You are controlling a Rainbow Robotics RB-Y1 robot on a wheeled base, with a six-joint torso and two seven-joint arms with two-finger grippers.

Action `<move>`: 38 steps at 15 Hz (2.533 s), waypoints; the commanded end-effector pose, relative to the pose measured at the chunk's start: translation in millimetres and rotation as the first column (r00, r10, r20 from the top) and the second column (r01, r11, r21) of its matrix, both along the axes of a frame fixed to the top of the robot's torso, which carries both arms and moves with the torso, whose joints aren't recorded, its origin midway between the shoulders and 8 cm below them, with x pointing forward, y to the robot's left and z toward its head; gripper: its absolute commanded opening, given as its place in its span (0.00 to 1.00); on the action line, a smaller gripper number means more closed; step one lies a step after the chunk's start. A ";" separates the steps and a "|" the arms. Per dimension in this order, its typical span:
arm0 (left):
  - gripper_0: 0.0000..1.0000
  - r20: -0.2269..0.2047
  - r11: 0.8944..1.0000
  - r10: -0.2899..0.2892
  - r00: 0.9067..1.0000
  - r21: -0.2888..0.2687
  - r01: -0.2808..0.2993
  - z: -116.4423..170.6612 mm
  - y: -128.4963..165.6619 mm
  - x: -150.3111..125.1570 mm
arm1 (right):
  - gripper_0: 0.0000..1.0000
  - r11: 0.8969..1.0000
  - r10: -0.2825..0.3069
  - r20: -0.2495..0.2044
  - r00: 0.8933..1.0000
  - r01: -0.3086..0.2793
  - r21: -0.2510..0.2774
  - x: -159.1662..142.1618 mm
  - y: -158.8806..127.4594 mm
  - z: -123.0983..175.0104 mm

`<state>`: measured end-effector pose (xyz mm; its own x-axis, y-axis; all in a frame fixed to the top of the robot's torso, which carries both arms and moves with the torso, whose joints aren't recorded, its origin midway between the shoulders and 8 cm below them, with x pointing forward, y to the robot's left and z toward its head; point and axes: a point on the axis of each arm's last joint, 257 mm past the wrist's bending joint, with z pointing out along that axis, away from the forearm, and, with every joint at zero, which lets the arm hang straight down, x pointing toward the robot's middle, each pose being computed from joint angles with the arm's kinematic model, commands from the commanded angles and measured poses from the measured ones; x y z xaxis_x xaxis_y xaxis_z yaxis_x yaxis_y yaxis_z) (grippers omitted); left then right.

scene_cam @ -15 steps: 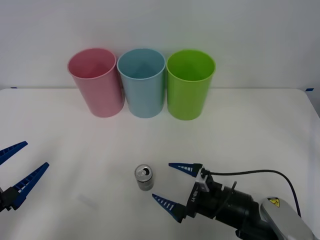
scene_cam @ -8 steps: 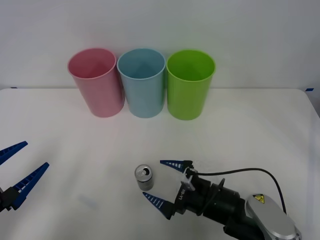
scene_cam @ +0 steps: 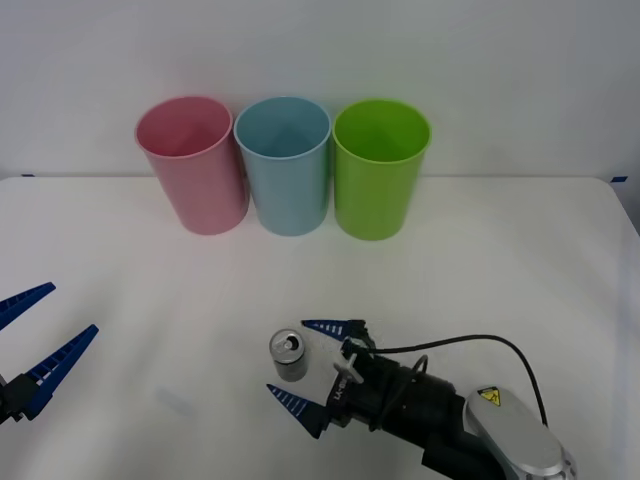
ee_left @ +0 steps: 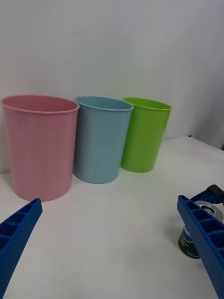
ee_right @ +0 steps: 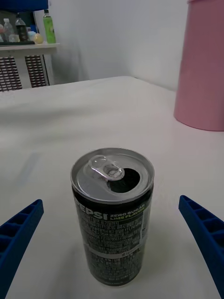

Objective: Grasp the object on the table and drop it into the matching bin: aluminum can to the light blue bin, PET bottle to the pink bin.

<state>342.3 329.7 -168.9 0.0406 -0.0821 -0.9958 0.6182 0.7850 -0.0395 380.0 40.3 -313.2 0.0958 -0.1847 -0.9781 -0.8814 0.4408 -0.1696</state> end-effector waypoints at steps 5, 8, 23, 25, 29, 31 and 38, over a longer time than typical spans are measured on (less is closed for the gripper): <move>1.00 0.000 1.000 0.000 1.000 0.000 0.000 0.0 0.0 0.0 | 1.00 1.000 0.012 -0.017 1.000 -0.012 -0.021 11.4 19.4 -15.2; 1.00 0.000 1.000 0.000 1.000 0.000 0.000 0.0 0.0 0.0 | 1.00 1.000 0.003 -0.012 1.000 -0.004 -0.026 13.0 21.1 -15.5; 1.00 0.000 1.000 0.000 1.000 0.000 0.000 0.0 0.0 0.0 | 0.00 1.000 -0.021 -0.010 1.000 0.020 -0.016 18.1 22.7 -11.7; 1.00 0.000 1.000 0.000 1.000 0.000 0.000 0.0 0.0 0.0 | 0.00 1.000 -0.021 -0.007 1.000 0.021 0.012 18.5 23.9 -1.9; 1.00 0.000 1.000 0.000 1.000 0.000 0.000 0.0 0.0 0.0 | 0.00 0.995 -0.059 0.011 0.998 0.058 0.081 21.0 6.9 28.7; 1.00 0.000 1.000 0.000 1.000 0.000 0.000 0.0 0.0 0.0 | 0.00 0.991 -0.080 0.017 0.997 0.077 0.110 18.8 -5.5 43.0; 1.00 0.000 1.000 0.000 1.000 0.000 0.000 0.0 0.0 0.0 | 0.00 0.962 -0.120 -0.008 0.993 0.118 0.247 12.4 -38.3 124.1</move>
